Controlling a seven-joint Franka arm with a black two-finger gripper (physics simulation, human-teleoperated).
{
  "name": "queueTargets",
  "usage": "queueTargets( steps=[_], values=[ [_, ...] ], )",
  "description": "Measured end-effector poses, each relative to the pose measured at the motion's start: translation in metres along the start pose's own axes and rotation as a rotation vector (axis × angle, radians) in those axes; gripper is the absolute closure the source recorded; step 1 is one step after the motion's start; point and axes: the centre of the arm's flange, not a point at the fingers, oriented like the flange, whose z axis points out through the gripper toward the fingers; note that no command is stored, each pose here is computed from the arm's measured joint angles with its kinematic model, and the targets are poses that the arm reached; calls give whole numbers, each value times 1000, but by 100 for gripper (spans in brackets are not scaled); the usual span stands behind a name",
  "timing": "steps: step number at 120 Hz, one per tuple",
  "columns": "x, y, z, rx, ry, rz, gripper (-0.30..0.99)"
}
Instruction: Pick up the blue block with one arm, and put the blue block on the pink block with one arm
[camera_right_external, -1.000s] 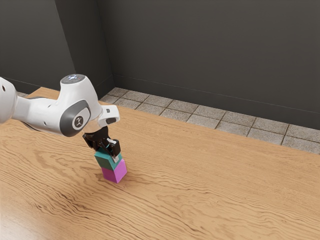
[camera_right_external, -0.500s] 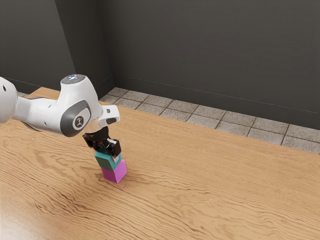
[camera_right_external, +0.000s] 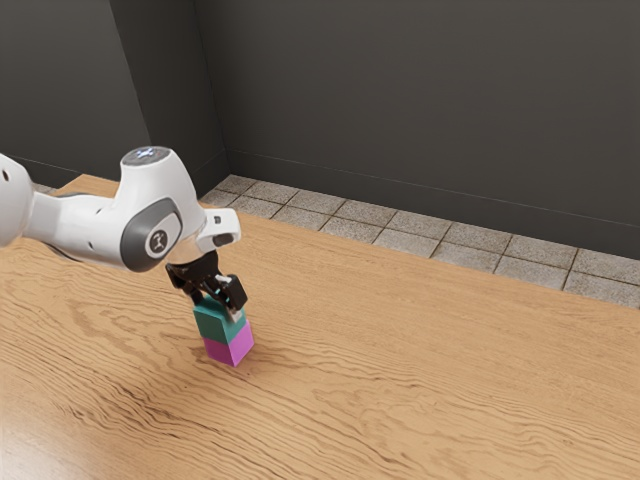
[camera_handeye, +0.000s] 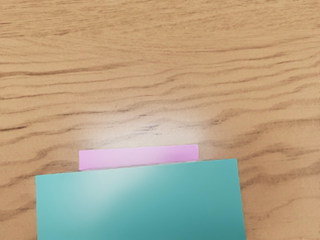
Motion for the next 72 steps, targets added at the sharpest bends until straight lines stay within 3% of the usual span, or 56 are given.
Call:
queueTargets(
  steps=[34, 48, 61, 72],
  values=[
    [5, 0, -17, -7, 32, 6, 3],
    [17, -1, -45, -12, 85, 6, 3],
    [93, -1, -209, -18, 292, 10, 3],
    [98, -1, -348, -23, 388, 18, 3]
  ],
)
